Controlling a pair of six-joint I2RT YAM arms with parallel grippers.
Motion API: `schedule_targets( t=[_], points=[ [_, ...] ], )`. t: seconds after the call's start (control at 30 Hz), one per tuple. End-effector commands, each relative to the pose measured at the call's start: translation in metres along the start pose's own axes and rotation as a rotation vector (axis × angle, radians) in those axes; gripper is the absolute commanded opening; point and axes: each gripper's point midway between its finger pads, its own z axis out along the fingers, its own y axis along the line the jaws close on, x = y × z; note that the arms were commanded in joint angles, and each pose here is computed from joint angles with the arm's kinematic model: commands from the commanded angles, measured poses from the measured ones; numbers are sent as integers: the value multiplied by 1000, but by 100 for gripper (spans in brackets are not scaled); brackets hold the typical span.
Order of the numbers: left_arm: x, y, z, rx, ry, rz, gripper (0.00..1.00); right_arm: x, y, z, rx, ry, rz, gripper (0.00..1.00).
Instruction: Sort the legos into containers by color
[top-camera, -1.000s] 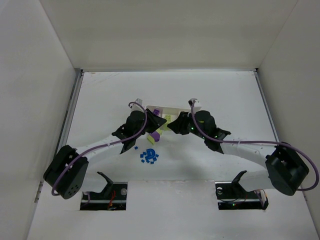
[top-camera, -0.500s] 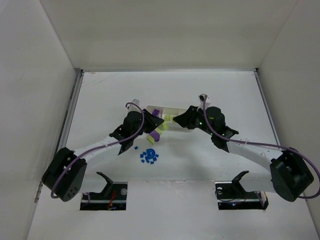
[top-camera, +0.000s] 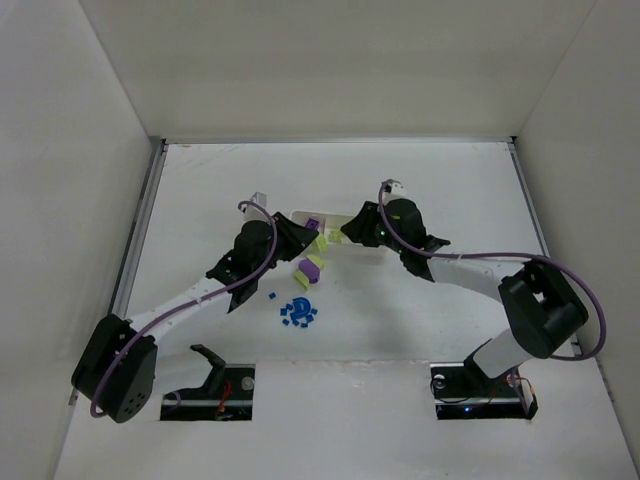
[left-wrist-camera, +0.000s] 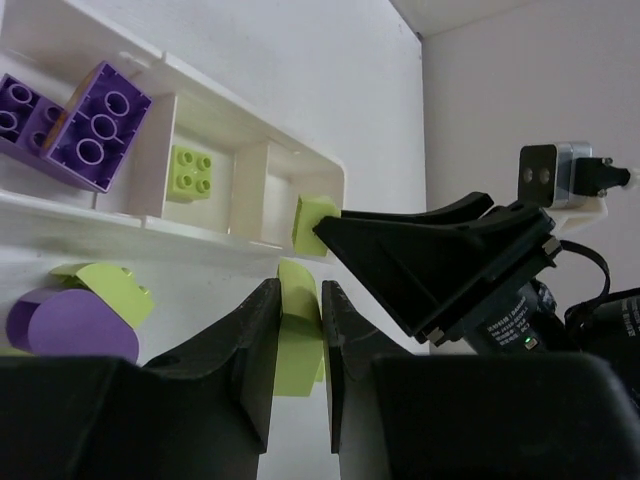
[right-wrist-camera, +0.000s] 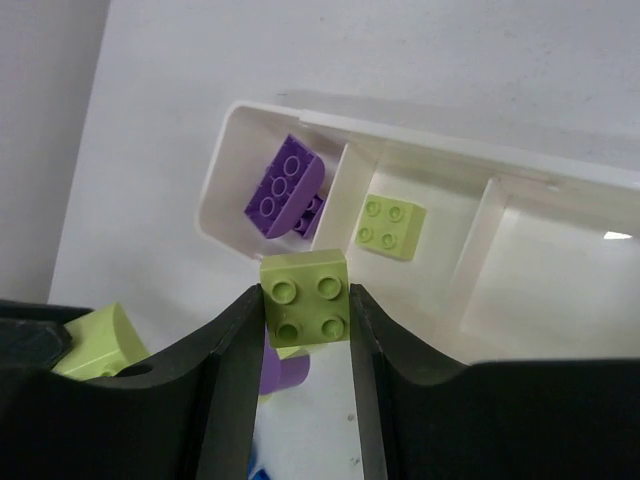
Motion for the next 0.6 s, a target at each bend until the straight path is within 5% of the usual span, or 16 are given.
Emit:
schedule_targets(
  t=[0.0,0.33,0.57],
  points=[
    [-13,-7,0,14,-46,39,5,-30,7,9,12,-87,-22,42],
    [-21,-12,26,-18,-87,116,5,-43,-4,9,41,-119,-7,61],
    [-24,-16,54,-40,-96,192,6,-54,-4,-24,48,-194,-8,42]
  ],
)
